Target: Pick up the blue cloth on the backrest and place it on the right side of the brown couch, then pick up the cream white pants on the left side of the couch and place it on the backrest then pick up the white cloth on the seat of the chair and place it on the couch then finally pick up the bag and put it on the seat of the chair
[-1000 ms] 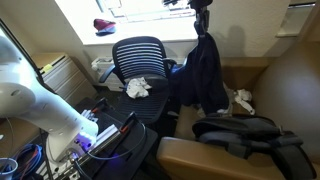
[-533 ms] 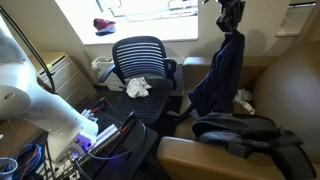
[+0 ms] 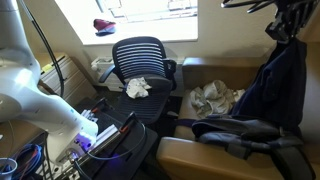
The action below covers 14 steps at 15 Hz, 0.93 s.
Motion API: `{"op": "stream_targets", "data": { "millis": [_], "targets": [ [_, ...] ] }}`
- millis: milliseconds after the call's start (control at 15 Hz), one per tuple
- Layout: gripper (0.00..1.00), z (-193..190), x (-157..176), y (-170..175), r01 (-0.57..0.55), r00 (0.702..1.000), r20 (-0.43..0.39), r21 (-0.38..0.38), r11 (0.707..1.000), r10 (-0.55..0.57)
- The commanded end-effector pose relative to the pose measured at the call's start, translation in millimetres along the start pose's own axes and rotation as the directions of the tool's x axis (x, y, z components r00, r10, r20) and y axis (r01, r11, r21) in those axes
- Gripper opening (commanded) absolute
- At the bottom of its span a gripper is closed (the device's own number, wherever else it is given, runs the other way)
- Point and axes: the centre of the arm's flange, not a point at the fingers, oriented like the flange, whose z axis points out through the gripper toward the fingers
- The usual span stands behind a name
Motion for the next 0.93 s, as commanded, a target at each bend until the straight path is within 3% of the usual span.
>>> {"op": "stream_targets", "data": {
  "millis": [0, 67, 200, 400, 600, 667, 733, 867],
  "targets": [
    [0.02, 0.7, -15.2, 3.6, -0.012, 1.0, -0.014, 0.022, 1.0, 0.012],
    [0.02, 7.6, -24.5, -2.0, -0.119, 0.991, -0.058, 0.07, 0.99, 0.123],
    [0.02, 26.8, -17.1, -22.7, -0.202, 0.975, -0.062, 0.139, 0.969, 0.212],
    [0.02, 67.0, 15.2, -56.7, -0.294, 0.939, -0.109, 0.244, 0.924, 0.327],
    [0.02, 110.3, 56.9, -68.6, -0.394, 0.874, -0.175, 0.293, 0.871, 0.454],
    [0.32, 89.3, 21.9, -33.6, -0.343, 0.914, -0.133, 0.247, 0.906, 0.383],
    [0.09, 102.1, 29.0, -31.9, -0.354, 0.907, -0.146, 0.244, 0.903, 0.395],
    [0.22, 107.6, 28.2, -30.9, -0.352, 0.908, -0.149, 0.238, 0.905, 0.392]
  ]
}}
